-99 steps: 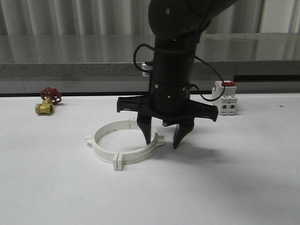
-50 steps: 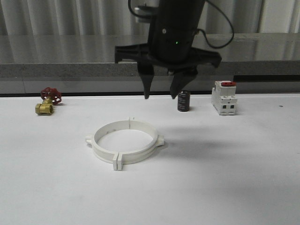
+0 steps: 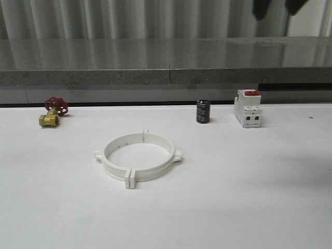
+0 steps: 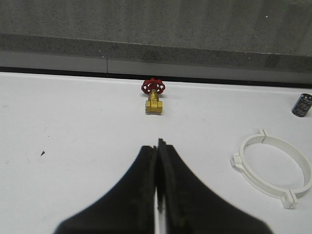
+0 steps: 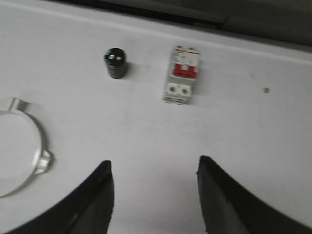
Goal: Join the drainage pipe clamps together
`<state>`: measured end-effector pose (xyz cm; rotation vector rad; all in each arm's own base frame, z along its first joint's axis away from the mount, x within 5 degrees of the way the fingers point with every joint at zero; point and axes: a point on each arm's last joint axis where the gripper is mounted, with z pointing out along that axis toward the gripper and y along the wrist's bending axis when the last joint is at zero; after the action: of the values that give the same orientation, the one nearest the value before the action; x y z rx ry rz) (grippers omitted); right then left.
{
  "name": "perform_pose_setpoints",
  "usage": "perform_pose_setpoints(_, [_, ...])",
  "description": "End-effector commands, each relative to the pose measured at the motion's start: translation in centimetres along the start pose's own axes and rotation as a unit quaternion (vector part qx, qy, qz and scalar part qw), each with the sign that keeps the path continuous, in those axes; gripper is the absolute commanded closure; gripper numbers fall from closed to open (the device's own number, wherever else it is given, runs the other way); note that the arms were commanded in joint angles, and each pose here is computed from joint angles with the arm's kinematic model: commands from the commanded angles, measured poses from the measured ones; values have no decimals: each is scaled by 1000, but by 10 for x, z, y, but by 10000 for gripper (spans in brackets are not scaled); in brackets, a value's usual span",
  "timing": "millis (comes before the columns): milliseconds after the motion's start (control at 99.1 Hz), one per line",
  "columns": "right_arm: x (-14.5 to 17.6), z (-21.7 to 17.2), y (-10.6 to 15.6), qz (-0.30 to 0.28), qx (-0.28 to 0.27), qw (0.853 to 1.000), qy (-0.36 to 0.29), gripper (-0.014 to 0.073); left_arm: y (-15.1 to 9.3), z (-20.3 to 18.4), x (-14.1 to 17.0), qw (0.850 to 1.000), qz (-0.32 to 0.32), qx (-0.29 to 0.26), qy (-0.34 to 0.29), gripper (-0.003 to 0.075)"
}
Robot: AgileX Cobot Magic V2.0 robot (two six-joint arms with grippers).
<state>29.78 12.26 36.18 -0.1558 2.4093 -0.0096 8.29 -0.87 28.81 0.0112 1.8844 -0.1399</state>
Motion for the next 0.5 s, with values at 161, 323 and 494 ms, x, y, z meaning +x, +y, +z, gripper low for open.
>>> perform_pose_setpoints(161, [41, -55, -70, 43, 53, 995, -69, 190, -3, -3, -14, 999, -2, 13, -44, 741])
perform_pose_setpoints(323, [84, -74, -90, 65, 74, 992, -73, 190, -3, -3, -14, 999, -2, 13, -44, 741])
perform_pose_setpoints(494, [129, -97, -97, 75, 75, 990, -95, 190, -3, -3, -14, 999, -2, 13, -44, 741])
